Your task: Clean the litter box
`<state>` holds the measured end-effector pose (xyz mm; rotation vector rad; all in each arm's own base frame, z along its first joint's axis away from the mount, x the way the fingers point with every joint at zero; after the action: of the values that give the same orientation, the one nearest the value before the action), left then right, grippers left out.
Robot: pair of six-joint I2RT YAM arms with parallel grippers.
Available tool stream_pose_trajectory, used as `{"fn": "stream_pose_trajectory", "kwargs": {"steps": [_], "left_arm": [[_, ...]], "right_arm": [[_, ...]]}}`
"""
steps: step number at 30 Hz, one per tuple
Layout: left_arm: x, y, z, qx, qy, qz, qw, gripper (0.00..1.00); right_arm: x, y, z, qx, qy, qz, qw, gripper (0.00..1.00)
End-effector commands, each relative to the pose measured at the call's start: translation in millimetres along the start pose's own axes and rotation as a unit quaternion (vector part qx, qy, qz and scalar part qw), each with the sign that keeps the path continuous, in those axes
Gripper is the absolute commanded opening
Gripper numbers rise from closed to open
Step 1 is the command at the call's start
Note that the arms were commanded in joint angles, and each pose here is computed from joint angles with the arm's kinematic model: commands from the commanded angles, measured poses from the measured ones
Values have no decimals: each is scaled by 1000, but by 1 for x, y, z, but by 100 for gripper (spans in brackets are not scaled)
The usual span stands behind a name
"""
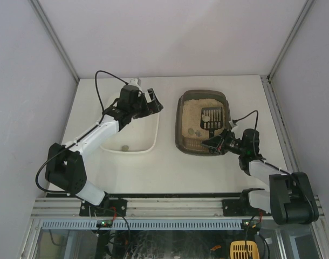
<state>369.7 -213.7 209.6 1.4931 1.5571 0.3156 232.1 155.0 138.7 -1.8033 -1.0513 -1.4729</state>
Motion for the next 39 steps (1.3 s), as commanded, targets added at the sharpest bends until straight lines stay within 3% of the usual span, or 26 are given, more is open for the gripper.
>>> {"fn": "stream_pose_trajectory", "kwargs": {"steps": [1,3,7,10,15,18,22,25,30,35,39], "left_arm": [[3,10,-9,-36,0,19,999,100],[4,10,-9,-38,3,21,999,100],[8,11,-10,-43,12,24,999,100],[10,12,-10,-47,18,29,998,100],[12,11,-10,-47,19,31,998,100],[12,10,-10,-46,18,31,998,100],[13,10,-11,-47,17,31,998,100],[16,14,-12,-52,21,31,998,100],[29,38,-21,-68,40,24,997,100],[77,84,-41,-96,78,-29,992,100],[121,117,-62,-129,104,-82,983,100]], "right_arm": [[19,8,-8,-17,64,-28,997,0],[20,-2,4,15,44,-49,998,0],[24,14,-11,-34,76,-23,996,0],[23,-2,3,9,62,-41,997,0],[38,11,-17,-30,140,-19,989,0],[34,-3,1,15,126,-15,992,0],[37,13,-5,-31,143,4,989,0],[43,1,21,22,114,-12,993,0],[53,7,27,15,103,-16,994,0],[60,-12,48,57,43,-42,997,0],[78,-22,73,68,-48,-114,990,0]]}}
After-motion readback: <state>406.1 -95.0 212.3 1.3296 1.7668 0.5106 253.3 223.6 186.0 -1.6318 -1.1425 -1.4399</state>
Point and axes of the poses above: each gripper's point midway between its finger pads, its own z axis out along the fingers, its own x axis along the line the jaws close on, y = z × x, the point moved 3 cm from there along -z, back along the fingers, and after that the axes turned 7 degrees about z, right-handed, at the moved point
